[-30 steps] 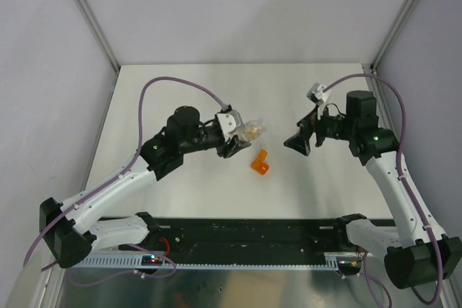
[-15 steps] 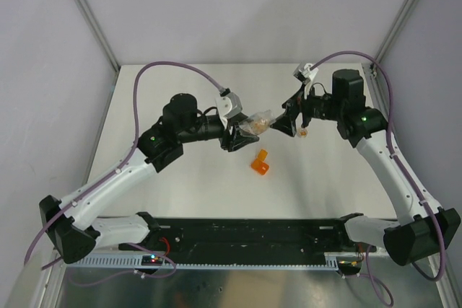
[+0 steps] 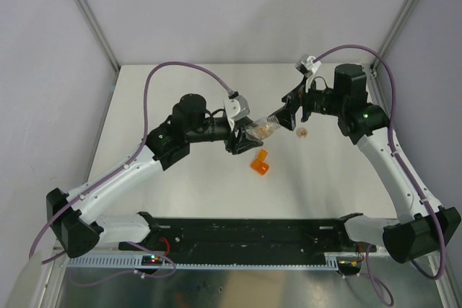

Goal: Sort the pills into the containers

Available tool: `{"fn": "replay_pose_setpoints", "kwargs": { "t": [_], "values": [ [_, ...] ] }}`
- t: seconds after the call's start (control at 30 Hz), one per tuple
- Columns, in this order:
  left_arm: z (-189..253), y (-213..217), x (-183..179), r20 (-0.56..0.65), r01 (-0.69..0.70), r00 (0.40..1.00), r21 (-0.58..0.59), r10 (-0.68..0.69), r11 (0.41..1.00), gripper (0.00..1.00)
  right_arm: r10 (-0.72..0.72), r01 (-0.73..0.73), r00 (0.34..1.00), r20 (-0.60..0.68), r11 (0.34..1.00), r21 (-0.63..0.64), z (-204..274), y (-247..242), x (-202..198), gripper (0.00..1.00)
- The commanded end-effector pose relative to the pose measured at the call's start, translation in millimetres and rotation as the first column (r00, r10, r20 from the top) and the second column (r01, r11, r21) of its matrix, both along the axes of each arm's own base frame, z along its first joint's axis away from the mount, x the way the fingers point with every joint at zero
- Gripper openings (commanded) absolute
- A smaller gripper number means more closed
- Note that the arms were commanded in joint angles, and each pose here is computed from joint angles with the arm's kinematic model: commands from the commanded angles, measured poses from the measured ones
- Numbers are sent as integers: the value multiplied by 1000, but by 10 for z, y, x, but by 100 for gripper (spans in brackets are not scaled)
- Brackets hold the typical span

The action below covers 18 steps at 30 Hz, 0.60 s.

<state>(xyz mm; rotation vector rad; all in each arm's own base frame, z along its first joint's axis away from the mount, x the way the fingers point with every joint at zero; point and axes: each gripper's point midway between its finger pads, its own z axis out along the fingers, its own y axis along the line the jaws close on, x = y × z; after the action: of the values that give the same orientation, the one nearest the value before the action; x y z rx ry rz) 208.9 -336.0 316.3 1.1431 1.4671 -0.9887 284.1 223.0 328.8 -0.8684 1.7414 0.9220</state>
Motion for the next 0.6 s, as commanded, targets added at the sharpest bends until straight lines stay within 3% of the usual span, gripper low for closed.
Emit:
{"fn": "replay_pose_setpoints", "kwargs": {
  "t": [0.0, 0.57],
  "values": [
    [26, -25, 188, 40, -58, 998, 9, 58, 998, 1, 65, -69, 996, 59, 996, 60, 380, 96, -126, 99],
    [-130, 37, 373, 78, -147, 987, 58, 142, 988, 0, 59, -60, 998, 33, 998, 27, 295, 96, -130, 99]
  ]
}}
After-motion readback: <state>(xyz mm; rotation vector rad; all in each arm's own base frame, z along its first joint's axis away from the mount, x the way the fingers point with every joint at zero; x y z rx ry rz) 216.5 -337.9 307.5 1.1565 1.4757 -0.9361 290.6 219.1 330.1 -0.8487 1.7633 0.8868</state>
